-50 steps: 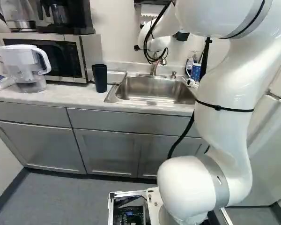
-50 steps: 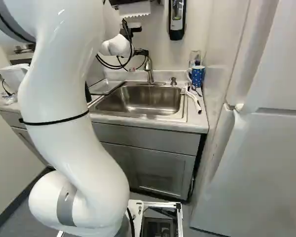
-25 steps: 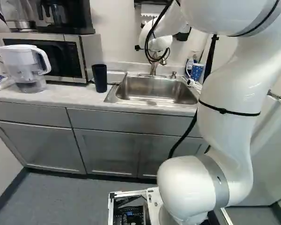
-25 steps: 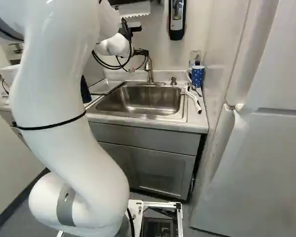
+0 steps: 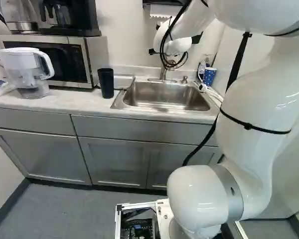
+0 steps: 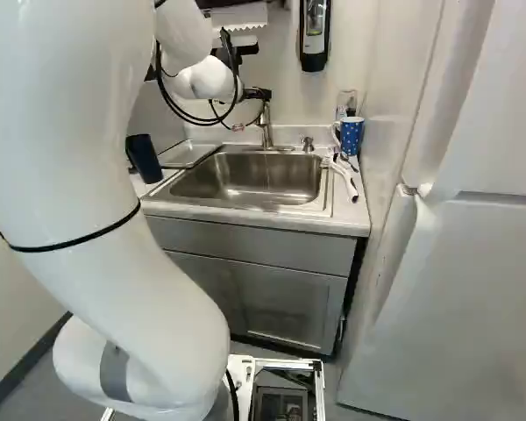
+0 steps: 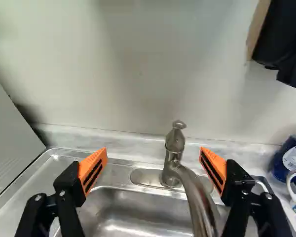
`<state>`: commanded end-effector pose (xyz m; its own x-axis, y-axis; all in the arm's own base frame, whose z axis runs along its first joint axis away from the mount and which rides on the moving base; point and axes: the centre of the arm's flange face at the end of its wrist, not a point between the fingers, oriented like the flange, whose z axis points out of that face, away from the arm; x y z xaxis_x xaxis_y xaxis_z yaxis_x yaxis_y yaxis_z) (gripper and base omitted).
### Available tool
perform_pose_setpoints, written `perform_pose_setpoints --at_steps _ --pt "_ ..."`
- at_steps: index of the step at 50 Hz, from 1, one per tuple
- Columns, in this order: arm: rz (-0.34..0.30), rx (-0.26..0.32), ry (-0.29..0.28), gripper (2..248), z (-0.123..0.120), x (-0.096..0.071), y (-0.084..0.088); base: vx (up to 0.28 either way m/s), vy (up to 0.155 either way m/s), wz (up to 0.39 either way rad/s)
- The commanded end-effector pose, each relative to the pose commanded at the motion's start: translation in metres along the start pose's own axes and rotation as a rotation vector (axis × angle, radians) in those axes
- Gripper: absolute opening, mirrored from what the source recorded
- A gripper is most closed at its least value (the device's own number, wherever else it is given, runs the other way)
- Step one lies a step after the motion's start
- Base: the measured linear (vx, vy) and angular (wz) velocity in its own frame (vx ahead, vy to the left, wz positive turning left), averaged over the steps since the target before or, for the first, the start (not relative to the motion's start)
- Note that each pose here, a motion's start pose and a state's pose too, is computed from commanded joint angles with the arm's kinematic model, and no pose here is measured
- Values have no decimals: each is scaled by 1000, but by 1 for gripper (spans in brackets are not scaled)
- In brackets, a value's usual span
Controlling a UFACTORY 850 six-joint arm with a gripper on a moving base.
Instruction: Rinse the cup and place it in the tray
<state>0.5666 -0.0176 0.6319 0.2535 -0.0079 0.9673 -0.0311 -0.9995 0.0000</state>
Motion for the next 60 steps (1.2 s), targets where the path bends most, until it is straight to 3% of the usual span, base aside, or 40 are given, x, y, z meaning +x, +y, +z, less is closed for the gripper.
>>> perform_pose_setpoints --at_steps 18,29,60 --pt "8 -30 -6 247 -30 -8 16 0 0 0" --pt "11 -39 -39 247 -52 -16 21 0 0 0" --pt "22 -50 -328 247 -119 -62 24 0 0 0"
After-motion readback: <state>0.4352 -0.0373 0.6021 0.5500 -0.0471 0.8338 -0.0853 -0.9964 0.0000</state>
